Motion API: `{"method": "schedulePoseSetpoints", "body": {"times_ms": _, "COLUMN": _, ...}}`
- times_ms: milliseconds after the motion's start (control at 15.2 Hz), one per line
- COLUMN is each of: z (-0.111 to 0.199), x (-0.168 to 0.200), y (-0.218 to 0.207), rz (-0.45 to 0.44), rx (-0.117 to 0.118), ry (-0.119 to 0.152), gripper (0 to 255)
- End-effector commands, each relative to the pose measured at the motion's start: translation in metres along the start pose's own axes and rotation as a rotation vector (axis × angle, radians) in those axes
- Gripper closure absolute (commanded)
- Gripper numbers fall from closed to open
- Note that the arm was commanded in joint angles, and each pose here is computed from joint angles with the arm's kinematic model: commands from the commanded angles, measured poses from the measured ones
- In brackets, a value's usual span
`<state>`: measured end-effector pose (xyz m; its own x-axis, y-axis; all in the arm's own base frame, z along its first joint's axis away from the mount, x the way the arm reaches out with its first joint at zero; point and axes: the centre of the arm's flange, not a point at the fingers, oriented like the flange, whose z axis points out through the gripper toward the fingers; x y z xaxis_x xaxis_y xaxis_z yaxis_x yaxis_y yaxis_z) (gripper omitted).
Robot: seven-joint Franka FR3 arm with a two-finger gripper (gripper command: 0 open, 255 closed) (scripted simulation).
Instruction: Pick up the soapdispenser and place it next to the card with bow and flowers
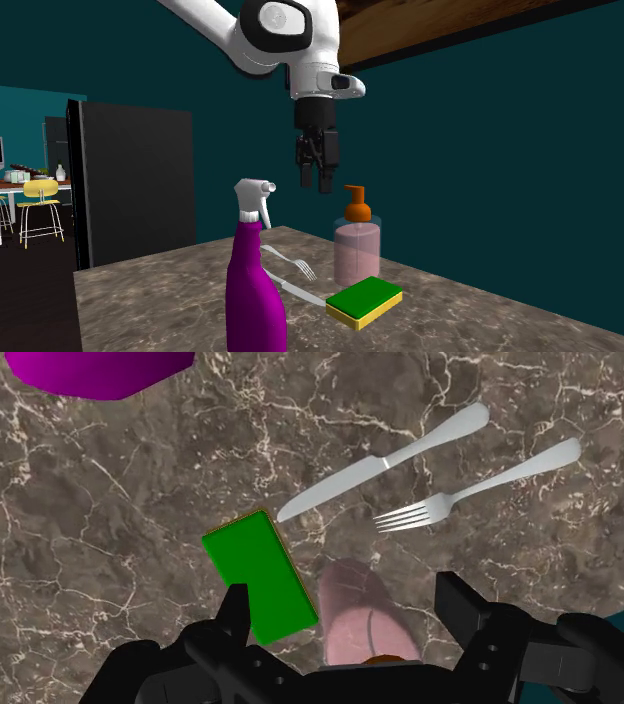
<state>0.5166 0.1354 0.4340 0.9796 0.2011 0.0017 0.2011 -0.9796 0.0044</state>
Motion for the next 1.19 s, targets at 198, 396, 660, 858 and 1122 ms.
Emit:
{"method": "schedulePoseSetpoints", "body": {"times_ms": 198, "z": 0.044, "x": 0.049, "y": -0.024, "rz": -0.044, "rx": -0.023, "ry": 0.001, "gripper": 0}}
{"method": "schedulePoseSetpoints", "body": {"times_ms": 396, "z": 0.065, "x": 0.072, "y": -0.037, "rz": -0.066, "rx": -0.035, "ry": 0.001, "gripper": 0}}
{"method": "schedulePoseSetpoints", "body": {"times_ms": 660, "z": 0.086, "x": 0.072, "y": -0.036, "rz": -0.066, "rx": -0.035, "ry": 0.001, "gripper": 0}}
{"method": "schedulePoseSetpoints", "body": {"times_ms": 858, "z": 0.102, "x": 0.072, "y": -0.036, "rz": -0.066, "rx": -0.035, "ry": 0.001, "gripper": 0}}
{"method": "schedulePoseSetpoints", "body": {"times_ms": 1122, "z": 0.105, "x": 0.072, "y": -0.036, "rz": -0.066, "rx": -0.035, "ry": 0.001, "gripper": 0}}
